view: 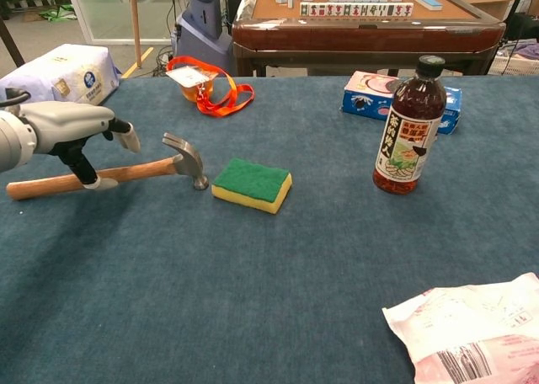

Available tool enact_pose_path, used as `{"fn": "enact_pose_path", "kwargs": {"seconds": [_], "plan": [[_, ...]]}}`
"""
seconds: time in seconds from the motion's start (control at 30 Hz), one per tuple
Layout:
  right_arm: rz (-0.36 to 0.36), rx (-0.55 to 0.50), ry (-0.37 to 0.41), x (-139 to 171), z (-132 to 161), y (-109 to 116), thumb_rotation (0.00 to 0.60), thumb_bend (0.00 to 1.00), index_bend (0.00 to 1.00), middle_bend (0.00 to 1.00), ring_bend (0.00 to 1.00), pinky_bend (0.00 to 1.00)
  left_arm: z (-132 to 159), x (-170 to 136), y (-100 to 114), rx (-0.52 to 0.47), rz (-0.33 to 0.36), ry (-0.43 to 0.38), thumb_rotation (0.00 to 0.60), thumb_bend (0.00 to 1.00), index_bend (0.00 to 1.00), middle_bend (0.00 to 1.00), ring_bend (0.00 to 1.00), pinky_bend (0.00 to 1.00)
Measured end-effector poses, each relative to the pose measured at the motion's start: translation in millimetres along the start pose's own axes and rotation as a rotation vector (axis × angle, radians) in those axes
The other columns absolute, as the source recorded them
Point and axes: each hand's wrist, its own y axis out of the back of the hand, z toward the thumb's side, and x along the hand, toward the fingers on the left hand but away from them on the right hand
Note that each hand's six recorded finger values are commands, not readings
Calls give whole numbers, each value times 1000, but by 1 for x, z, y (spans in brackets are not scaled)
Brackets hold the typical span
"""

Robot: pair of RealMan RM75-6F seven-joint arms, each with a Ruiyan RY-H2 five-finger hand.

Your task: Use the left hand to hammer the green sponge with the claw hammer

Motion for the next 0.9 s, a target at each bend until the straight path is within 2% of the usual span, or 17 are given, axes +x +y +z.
{"fn": "enact_pose_path", "kwargs": {"seconds": [0.5,0.73,0.9], "plan": [[1,-1,-9,0,-1,-1,600,247,379,490,371,355,2,12,-12,0,-40,15,590,256,356,343,212,81],[-1,0,-15,3,-2,0,600,247,379,490,371,355,4,15,-15,-11,-47,12,535,269,377,377,240,81],[-4,0,-20,5,-2,0,600,247,379,490,371,355,4,15,-16,-12,-50,6,487,318,377,377,241,81]]}}
